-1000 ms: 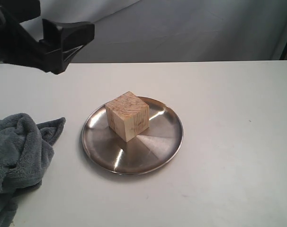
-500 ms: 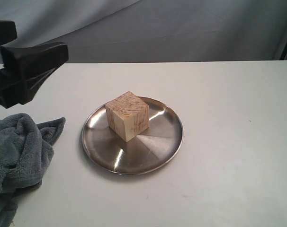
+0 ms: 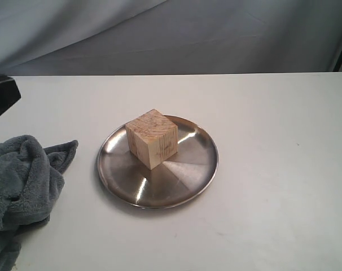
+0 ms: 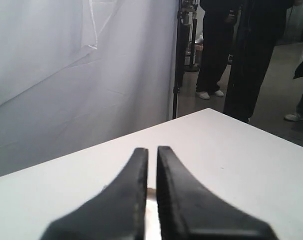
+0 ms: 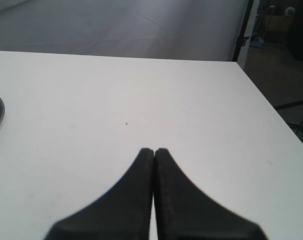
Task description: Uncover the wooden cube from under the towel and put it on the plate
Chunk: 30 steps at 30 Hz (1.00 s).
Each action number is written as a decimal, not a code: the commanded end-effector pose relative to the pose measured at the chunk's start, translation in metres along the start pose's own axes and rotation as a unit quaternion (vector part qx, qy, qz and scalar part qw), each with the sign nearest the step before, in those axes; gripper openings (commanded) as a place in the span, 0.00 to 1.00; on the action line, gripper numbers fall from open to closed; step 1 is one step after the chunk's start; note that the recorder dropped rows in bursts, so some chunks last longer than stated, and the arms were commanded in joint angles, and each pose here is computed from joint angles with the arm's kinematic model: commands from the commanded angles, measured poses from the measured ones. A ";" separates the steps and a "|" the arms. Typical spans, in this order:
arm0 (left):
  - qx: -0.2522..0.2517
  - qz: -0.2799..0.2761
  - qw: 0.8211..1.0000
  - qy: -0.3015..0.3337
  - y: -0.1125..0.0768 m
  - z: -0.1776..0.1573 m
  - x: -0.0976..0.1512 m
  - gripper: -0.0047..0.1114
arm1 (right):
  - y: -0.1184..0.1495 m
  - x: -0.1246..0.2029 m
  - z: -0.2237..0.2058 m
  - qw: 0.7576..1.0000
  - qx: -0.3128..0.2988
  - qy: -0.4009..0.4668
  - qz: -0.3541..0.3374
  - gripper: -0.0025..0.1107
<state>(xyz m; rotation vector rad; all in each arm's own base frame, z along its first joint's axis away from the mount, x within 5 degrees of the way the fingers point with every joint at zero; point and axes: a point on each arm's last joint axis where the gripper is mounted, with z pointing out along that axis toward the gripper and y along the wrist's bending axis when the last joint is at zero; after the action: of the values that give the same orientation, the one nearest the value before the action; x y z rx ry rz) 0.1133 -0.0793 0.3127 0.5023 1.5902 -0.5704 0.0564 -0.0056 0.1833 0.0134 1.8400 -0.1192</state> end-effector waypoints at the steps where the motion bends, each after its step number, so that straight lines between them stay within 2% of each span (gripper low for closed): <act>1: -0.002 -0.011 1.000 0.014 0.000 -0.006 0.017 0.04 | 0.000 0.000 0.000 1.000 0.000 -0.004 -0.005 0.02; 7: -0.013 -0.014 0.999 0.031 0.002 -0.008 0.031 0.04 | 0.000 0.000 0.000 1.000 0.000 -0.004 -0.005 0.02; 21: -0.014 -0.013 0.999 0.034 0.002 -0.008 0.033 0.04 | 0.000 0.000 0.000 1.000 0.000 -0.004 -0.005 0.02; 25: -0.055 -0.015 0.998 0.038 0.010 -0.009 0.034 0.04 | 0.000 0.000 0.000 1.000 0.000 -0.004 -0.005 0.02; 30: -0.098 -0.052 0.993 0.027 0.018 -0.013 0.033 0.04 | 0.000 0.000 0.000 1.000 0.000 -0.004 -0.005 0.02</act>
<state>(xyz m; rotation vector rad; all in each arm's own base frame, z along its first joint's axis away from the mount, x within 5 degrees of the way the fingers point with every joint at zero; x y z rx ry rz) 0.1115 -0.0645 0.2793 0.3785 1.7082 -0.4843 0.0564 -0.0056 0.1833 0.0134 1.8400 -0.1192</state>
